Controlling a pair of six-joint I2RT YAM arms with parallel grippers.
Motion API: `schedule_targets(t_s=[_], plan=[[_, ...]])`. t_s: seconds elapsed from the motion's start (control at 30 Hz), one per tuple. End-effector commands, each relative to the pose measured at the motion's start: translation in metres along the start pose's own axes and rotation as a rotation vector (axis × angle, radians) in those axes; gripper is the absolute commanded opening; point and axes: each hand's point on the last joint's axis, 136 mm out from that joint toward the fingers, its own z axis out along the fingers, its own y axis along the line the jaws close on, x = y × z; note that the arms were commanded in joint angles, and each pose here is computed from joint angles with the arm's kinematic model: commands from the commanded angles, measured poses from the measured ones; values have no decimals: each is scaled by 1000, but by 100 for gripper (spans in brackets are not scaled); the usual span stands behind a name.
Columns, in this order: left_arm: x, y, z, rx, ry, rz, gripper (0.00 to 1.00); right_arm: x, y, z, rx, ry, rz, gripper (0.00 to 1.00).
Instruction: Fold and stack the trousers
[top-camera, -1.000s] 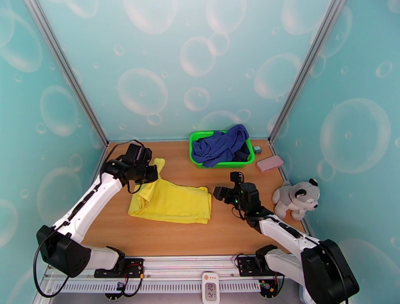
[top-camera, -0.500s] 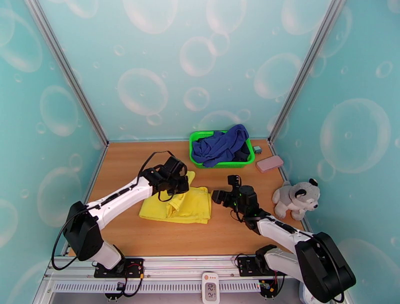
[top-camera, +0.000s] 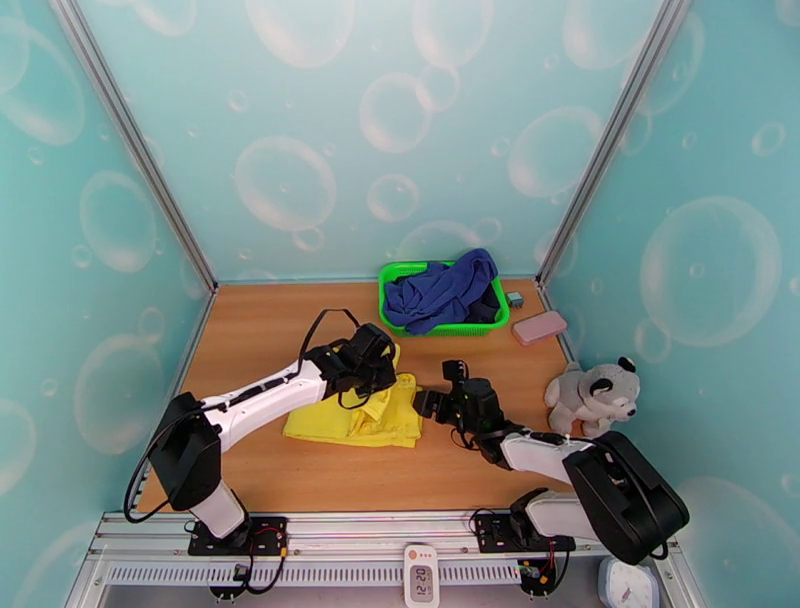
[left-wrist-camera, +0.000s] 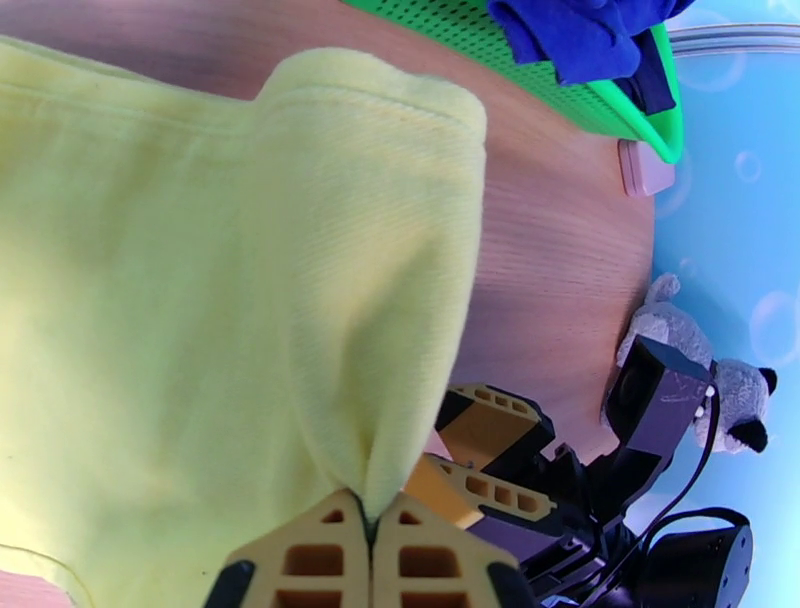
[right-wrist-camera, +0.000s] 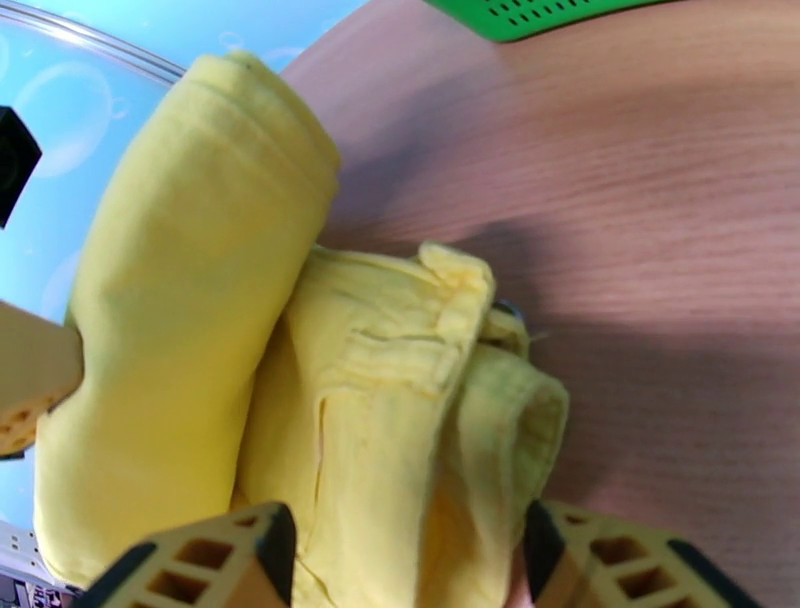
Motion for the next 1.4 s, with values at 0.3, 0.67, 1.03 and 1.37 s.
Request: schedule_targets(t_s=[0.3,0.67,1.03,1.37], plan=[[5,-56,3,134,-70,-34,0,-4,-2,12,1,-32,57,63],[16,-70,28,144,-52,-9,0,4,-3,19,11,-10,66,60],[14,-91,22,222,-63,8,0,6,-7,26,18,1,76,57],[20,-85,30,264,-52,35,9,-13,-17,-10,107,-84,112,62]])
